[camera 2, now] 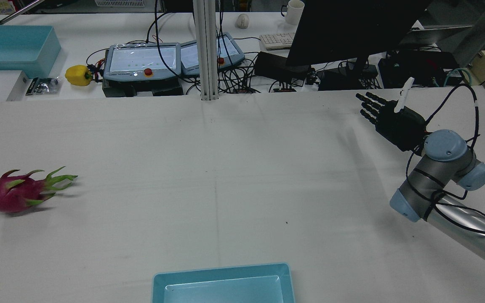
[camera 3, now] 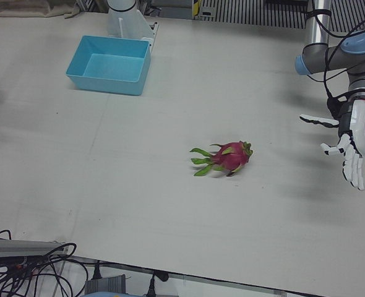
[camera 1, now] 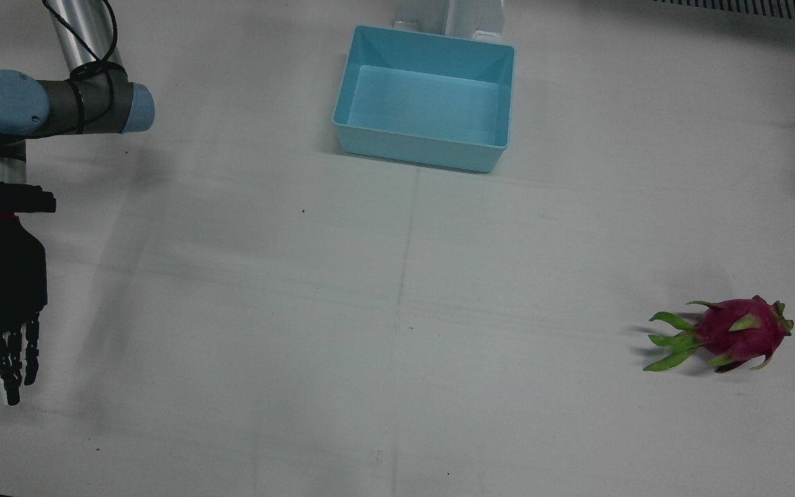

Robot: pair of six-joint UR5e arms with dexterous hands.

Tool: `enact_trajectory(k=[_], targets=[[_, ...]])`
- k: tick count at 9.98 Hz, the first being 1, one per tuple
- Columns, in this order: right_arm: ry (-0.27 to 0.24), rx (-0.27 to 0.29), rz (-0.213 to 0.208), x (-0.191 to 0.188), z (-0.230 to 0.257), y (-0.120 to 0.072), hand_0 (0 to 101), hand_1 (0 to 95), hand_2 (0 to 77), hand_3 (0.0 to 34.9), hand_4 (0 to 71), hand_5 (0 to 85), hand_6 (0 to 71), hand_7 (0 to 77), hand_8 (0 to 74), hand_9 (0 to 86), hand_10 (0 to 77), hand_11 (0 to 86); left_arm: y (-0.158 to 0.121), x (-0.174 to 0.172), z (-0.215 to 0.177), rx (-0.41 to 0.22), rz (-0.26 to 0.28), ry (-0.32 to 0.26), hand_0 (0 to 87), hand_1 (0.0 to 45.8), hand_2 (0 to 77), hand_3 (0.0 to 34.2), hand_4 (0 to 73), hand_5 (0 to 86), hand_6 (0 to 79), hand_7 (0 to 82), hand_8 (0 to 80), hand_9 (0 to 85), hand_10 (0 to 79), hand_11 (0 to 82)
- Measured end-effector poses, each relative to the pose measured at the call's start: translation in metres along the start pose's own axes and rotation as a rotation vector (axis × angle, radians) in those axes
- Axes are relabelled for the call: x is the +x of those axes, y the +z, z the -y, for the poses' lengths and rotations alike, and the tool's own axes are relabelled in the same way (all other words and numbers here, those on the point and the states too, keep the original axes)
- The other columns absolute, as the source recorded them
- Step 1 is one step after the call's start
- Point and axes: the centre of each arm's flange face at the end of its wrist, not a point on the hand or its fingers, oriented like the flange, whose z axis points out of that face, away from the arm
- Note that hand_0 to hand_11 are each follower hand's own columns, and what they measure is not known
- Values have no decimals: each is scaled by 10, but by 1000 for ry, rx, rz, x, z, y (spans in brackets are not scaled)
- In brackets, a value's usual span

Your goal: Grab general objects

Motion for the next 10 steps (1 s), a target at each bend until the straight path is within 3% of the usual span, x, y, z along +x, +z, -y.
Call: enact_trajectory(k=[1, 3, 10], targets=[[0, 0, 0, 0, 0, 0, 1, 65, 22, 0, 0, 0, 0, 0, 0, 11, 0, 5, 0, 0, 0, -1, 0, -1, 533, 0, 16, 156, 49, 720, 11, 22, 16, 16, 5, 16], [0, 1, 1, 0, 0, 0, 0, 65, 16, 0, 0, 0, 0, 0, 0, 11, 0, 5, -2, -2, 1, -1, 3, -3, 532, 0, 16, 172, 44, 720, 11, 22, 16, 16, 5, 16], [0, -1, -1, 0, 0, 0, 1, 65, 16, 0, 0, 0, 0, 0, 0, 11, 0, 11, -8, -5, 4, -1, 7, -26, 531, 0, 16, 172, 33, 720, 11, 22, 16, 16, 5, 16]])
